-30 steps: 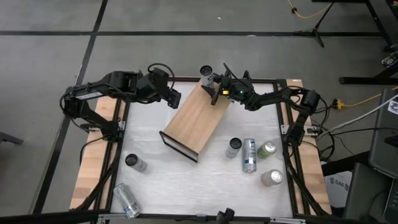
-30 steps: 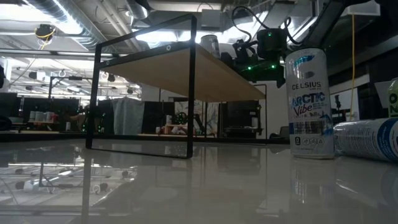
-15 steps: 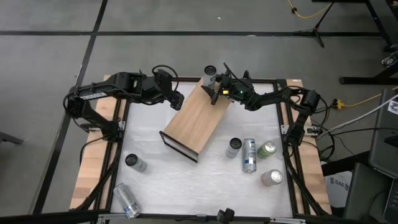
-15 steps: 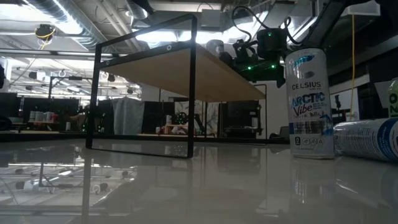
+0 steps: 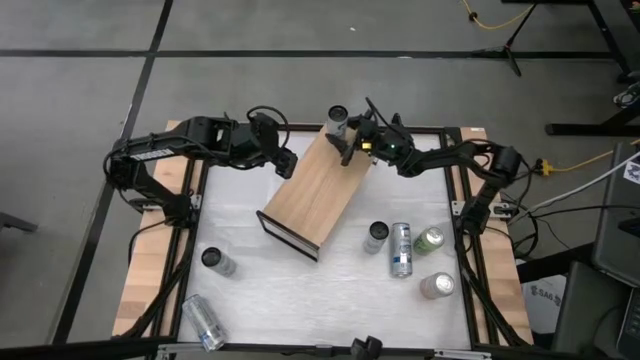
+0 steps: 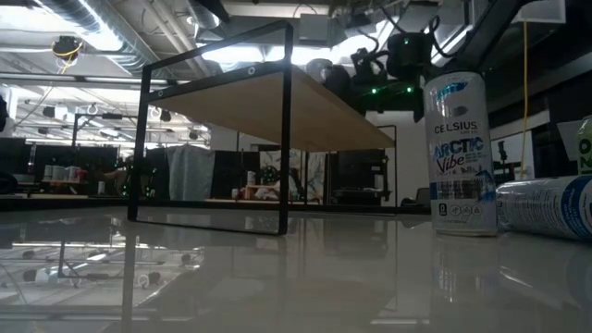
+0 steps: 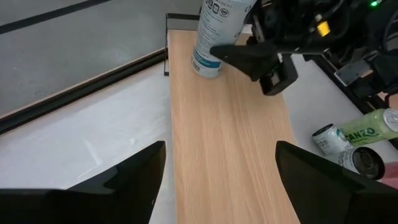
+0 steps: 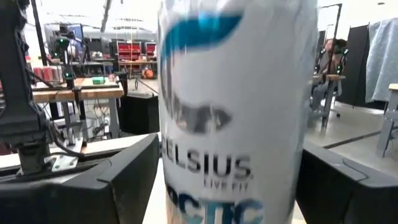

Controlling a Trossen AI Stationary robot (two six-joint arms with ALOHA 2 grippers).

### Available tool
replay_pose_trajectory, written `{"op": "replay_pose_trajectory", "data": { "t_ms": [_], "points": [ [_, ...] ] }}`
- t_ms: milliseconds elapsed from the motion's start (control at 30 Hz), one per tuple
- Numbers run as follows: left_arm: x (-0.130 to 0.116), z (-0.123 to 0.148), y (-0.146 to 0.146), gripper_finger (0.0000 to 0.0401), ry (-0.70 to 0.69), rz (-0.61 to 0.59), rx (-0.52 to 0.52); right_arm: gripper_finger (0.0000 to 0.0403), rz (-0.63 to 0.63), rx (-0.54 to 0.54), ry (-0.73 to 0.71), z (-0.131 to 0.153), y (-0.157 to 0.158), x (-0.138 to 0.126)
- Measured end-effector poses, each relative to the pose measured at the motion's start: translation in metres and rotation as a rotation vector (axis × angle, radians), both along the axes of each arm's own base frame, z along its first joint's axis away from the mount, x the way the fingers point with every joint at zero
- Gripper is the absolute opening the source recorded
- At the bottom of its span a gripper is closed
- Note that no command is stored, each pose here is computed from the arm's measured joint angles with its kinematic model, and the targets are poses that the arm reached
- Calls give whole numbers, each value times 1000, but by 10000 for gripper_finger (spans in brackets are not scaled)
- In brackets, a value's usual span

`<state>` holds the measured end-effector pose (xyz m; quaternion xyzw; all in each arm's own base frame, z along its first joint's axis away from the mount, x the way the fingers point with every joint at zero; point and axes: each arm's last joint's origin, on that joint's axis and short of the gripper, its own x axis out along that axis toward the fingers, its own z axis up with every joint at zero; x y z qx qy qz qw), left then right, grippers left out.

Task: Place canned beverage on shelf
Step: Put the white soda can on the shelf

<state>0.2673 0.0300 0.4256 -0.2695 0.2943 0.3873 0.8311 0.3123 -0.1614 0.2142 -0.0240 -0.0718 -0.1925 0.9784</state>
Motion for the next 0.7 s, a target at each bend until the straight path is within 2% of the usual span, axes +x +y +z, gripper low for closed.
{"op": "replay_pose_trajectory", "data": {
  "t_ms": [300,700],
  "points": [
    [0,0,0,296,0,-1,-1,315,0,-26,-47,18,2,-5],
    [0,0,0,296,-1,-7,-9,315,-1,-92,-166,58,-3,6]
  ]
}}
